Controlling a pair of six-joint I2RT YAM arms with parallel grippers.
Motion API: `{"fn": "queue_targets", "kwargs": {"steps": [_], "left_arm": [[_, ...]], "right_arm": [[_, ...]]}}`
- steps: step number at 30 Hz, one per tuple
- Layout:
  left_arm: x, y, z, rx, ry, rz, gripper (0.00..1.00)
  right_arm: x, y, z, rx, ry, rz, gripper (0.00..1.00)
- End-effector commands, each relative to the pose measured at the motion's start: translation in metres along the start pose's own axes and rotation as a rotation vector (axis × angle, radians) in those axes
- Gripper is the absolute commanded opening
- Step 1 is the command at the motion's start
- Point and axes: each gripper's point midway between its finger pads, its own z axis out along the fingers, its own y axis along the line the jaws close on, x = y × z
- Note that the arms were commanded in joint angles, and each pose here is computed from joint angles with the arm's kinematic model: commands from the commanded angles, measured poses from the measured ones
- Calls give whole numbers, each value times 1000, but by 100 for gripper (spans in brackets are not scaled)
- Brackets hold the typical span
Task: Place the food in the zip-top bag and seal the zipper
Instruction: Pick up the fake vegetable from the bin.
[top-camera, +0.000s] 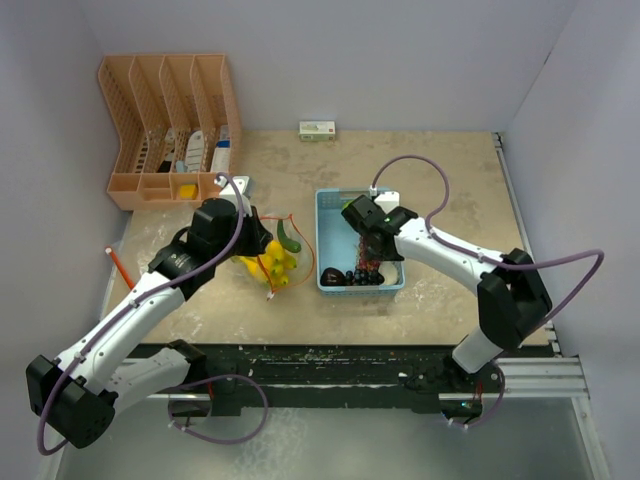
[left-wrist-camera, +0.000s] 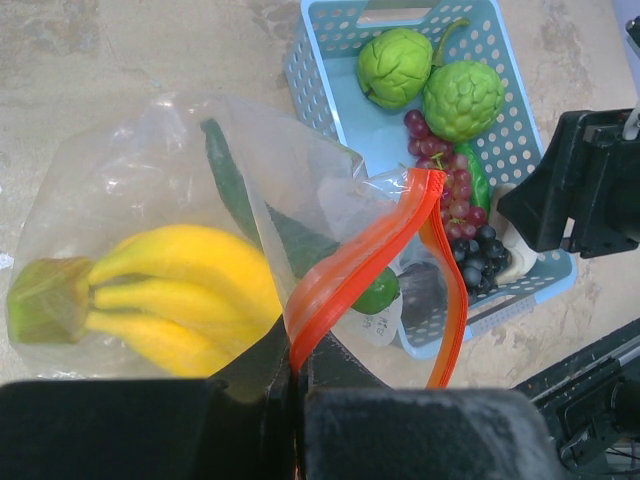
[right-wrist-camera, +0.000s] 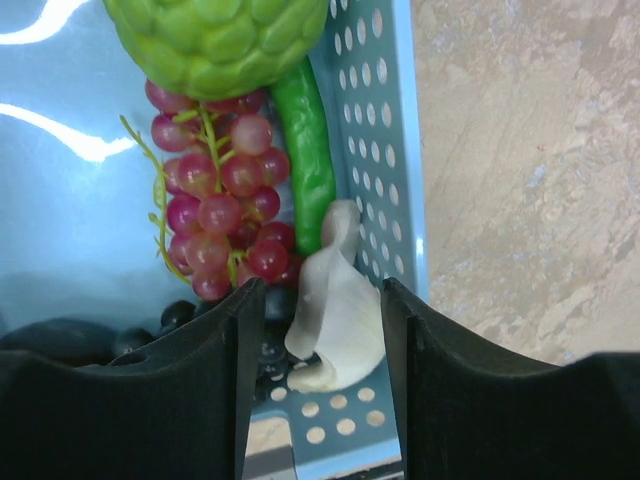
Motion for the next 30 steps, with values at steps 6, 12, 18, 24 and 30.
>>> {"fn": "queue_targets", "kwargs": {"steps": [6,12,18,24,30], "left_arm": [[-11,-6,-3,29,-49,4,0],[-10,-5,-3,27,-48,5,0],[-9,-5,-1,26,-45,4,0],[-9,-4,1,22,-40,2,0],[-4,-1,6,9,-25,-1,0]], "right_arm": [[10,8,28,24,27,-12,34],[11,0,23,44,28,-4,5],[-23,-7,-13,-9,-66,17,0],[-81,12,-91,-326,-262,37,0],[-111,32,-156,-611,-399,40,0]]}}
